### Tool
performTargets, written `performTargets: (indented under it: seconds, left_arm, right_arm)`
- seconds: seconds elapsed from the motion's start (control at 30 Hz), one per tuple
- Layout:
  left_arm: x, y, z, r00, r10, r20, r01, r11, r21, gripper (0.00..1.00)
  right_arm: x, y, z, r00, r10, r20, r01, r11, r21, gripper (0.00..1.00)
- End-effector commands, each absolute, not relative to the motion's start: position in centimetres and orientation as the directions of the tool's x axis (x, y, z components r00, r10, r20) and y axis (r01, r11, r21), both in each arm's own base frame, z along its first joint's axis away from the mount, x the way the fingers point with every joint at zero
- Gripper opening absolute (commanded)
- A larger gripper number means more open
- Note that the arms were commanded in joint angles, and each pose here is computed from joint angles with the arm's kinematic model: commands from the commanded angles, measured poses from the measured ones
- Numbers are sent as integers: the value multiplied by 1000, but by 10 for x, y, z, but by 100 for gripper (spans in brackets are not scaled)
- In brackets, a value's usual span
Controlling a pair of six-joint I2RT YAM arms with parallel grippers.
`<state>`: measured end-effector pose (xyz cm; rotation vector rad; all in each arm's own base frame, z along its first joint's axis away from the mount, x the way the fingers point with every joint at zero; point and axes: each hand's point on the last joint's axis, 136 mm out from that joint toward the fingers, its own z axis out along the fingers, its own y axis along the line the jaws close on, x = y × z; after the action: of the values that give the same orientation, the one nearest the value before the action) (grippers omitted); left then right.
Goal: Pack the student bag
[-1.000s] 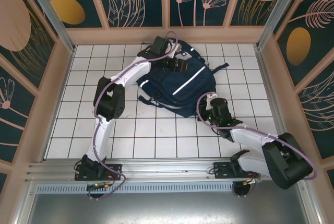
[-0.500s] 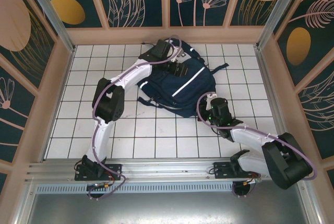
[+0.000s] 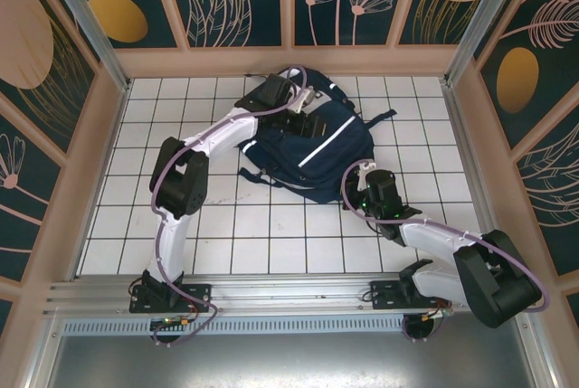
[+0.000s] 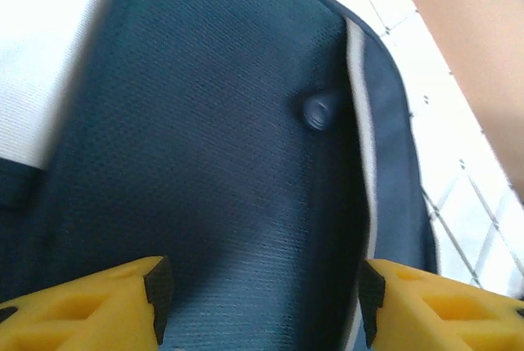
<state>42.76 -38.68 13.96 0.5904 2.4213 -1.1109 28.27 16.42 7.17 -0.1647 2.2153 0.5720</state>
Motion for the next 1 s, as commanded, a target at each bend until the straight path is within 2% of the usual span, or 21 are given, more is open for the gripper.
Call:
performTargets:
  seconds: [0.0, 0.4, 0.47, 0.63, 0.77, 0.83, 0.9, 0.97]
  left_arm:
    - [401, -408, 147, -865, 207, -457, 498, 465, -733, 63]
    - [371, -434, 144, -860, 271, -432, 509, 394, -765, 63]
    - [374, -432, 138, -862, 270, -429, 507, 417, -754, 61]
    - [391, -421, 104, -859, 289, -423, 510, 560, -653, 54]
    - [404, -422, 99, -836, 300, -459, 536, 621, -571, 44]
    - [406, -426, 100, -828, 307, -469, 547, 624, -559, 32]
    - [410, -429, 105, -831, 293, -473, 542, 618, -570, 15]
    - [412, -434, 116, -833, 261, -488, 535, 603, -591, 5]
  right_arm:
    - [283, 165, 80, -631, 106, -769, -312, 872, 376, 0]
    - [283, 164, 80, -629, 116, -769, -308, 870, 384, 0]
    - [284, 164, 81, -628, 120, -769, -308, 869, 387, 0]
    - [283, 164, 83, -624, 128, -771, -310, 865, 395, 0]
    - [281, 164, 85, -625, 128, -771, -314, 862, 397, 0]
    - [280, 164, 85, -626, 130, -769, -314, 861, 401, 0]
    - [278, 165, 86, -626, 129, -769, -321, 856, 405, 0]
    - [277, 167, 88, -627, 125, -769, -328, 853, 406, 0]
